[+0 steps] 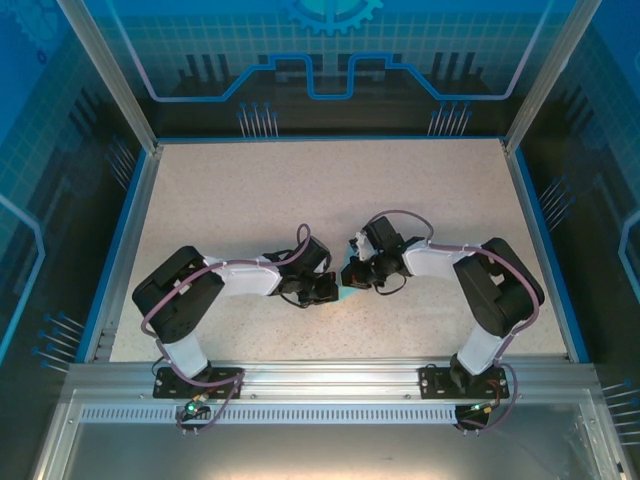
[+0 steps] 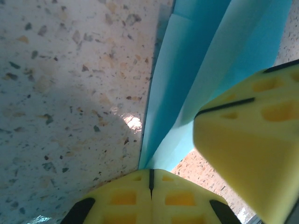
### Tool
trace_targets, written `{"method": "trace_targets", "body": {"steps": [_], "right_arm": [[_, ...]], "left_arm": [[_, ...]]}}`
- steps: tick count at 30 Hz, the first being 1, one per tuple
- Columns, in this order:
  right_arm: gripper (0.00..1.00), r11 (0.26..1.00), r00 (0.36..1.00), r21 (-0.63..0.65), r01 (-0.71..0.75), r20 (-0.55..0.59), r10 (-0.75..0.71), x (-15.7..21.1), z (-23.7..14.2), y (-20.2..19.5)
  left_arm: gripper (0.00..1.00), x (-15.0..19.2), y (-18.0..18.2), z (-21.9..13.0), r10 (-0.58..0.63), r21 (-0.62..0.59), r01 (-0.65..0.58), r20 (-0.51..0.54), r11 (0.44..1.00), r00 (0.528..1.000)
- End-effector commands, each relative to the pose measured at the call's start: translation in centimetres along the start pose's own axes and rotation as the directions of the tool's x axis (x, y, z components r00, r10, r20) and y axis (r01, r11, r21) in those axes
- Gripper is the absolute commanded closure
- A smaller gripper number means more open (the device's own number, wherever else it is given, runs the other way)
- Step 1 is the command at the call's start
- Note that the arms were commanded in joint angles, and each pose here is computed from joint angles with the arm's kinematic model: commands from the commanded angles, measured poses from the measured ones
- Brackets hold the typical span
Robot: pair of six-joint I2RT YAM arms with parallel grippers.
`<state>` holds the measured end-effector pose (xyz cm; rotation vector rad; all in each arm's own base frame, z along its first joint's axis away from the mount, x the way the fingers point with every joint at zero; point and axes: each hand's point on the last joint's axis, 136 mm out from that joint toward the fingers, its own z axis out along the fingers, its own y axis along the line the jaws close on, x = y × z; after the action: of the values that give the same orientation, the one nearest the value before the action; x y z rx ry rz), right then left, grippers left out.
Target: Fold a paper plane with a square sheet of paper (pick it up from the middle)
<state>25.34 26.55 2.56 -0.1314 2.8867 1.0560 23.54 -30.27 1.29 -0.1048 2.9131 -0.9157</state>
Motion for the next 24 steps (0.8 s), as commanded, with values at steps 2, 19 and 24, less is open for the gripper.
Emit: {"method": "trace_targets", "body": {"steps": [2, 19, 24], "right_arm": [[0.97, 1.000, 0.999, -0.007, -0.002, -0.043, 0.002, 1.1, 1.2, -0.1], [0.97, 0.999, 0.999, 0.046, -0.022, -0.041, 0.024, -0.3, 1.7, -3.3], [0.97, 0.998, 0.999, 0.055, -0.042, -0.004, 0.042, -2.3, 0.7, -5.2]], "left_arm": [[1.00, 1.7, 3.6, 0.8, -0.054, -0.110, 0.049, -0.042, 0.993, 0.998], [1.00, 2.5, 4.5, 0.8, -0.059, -0.132, 0.050, -0.064, 0.990, 0.996], [1.00, 3.1, 5.2, 0.7, -0.055, -0.150, 0.042, -0.083, 0.988, 0.995]]}}
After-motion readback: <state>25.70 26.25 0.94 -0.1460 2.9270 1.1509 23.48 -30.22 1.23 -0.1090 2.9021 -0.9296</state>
